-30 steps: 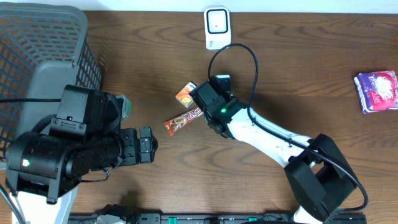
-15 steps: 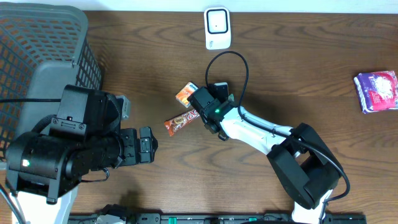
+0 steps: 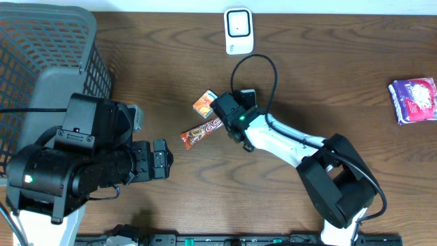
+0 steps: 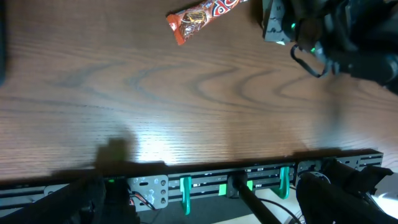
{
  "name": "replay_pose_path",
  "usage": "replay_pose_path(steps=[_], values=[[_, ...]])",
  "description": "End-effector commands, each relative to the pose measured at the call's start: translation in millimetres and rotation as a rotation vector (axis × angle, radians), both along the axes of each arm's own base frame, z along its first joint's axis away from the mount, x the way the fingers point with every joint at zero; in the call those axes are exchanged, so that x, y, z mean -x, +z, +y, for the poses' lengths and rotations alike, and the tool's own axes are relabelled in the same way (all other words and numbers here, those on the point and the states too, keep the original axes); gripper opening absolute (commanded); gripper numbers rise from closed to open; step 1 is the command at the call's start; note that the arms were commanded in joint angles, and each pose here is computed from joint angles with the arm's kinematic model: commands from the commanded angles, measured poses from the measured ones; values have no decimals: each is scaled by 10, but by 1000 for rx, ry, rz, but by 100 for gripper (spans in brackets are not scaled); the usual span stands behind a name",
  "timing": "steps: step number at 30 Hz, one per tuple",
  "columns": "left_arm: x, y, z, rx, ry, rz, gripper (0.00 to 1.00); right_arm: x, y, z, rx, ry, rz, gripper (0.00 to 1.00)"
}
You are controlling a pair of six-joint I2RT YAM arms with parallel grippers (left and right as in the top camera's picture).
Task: Scan the item barcode
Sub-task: 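Grasp the mint-green packet with the right gripper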
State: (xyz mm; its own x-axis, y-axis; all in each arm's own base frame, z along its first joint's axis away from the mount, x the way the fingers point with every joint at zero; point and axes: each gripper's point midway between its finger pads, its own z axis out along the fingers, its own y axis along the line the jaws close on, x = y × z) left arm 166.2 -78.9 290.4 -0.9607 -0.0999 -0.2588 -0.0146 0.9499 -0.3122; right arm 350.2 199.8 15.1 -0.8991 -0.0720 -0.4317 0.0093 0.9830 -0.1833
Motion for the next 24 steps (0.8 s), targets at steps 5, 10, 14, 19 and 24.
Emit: replay_pose_path(steps=[5,10,14,19,24], values=[[32,2,26,-9,4,9,98,29,-156,158,-353,27,241,1],[32,0,26,-10,4,9,98,42,58,271,-667,145,363,1],[32,2,26,-9,4,9,98,63,324,295,-929,269,411,1],[32,2,26,-9,4,9,98,42,274,64,-966,237,408,1],[32,0,26,-10,4,9,98,115,228,51,-1006,244,418,1]])
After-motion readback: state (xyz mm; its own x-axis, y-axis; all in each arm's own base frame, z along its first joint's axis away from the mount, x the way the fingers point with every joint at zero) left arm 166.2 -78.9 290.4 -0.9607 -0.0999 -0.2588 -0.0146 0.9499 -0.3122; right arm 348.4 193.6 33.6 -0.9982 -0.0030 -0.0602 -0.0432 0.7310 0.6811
